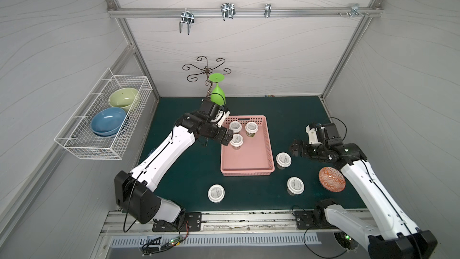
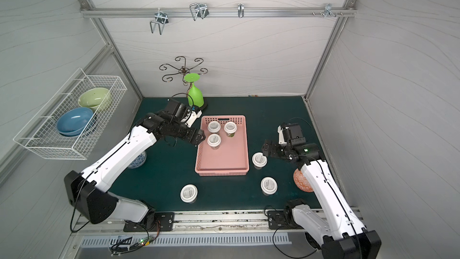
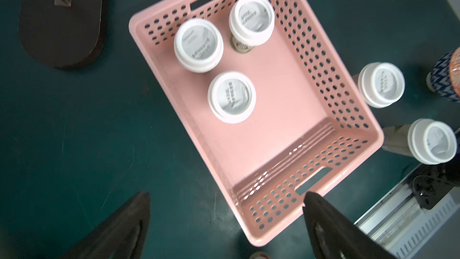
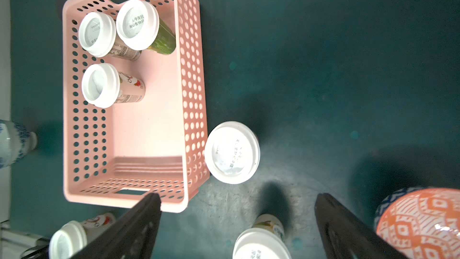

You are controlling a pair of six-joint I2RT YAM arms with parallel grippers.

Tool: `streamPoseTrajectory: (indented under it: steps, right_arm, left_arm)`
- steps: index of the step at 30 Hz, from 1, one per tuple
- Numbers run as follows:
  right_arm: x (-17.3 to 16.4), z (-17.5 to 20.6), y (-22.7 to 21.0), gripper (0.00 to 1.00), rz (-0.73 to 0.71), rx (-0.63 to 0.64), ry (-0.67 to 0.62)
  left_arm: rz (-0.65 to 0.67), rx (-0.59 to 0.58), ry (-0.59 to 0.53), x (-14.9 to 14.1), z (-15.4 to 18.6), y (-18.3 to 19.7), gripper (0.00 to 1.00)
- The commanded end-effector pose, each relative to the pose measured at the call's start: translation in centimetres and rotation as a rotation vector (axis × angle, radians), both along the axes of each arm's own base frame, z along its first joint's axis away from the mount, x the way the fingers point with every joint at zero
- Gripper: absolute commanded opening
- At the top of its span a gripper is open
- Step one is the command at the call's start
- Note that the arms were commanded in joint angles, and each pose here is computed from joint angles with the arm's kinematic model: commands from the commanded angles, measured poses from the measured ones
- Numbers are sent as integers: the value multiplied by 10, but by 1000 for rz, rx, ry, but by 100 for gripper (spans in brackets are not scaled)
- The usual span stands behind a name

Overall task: Put the yogurt in the basket
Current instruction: Place the yogurt in the basket, then pick up the yogurt from the center of the board.

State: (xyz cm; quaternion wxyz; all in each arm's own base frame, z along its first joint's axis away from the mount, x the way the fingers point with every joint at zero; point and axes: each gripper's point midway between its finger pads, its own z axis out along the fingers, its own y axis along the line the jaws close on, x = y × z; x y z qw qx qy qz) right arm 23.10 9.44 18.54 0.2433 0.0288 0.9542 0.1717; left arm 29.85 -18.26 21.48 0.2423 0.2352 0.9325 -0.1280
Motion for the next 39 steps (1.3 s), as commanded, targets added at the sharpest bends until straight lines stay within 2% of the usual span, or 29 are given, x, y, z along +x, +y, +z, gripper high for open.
streamPoseTrajectory:
  steps: [1, 7, 11, 22, 28, 39]
  right_arm:
    - [-17, -9, 8, 99, -4, 103, 100]
    - [-19, -26, 6, 99, -30, 146, 167]
    - [-17, -32, 10, 99, -34, 171, 187]
    - [-16, -50, 21, 99, -41, 246, 240]
    - [-14, -61, 36, 99, -10, 318, 287]
    - [2, -86, 39, 99, -28, 285, 336]
  left_arm:
    - [42, 1, -90, 1, 9, 18, 99]
    - [231, -8, -106, 4, -4, 71, 99]
    - [268, -2, -123, 1, -7, 88, 99]
    - [452, -89, -140, 0, -18, 135, 99]
    - [504, -117, -151, 1, -20, 148, 99]
    - [532, -109, -159, 2, -20, 156, 99]
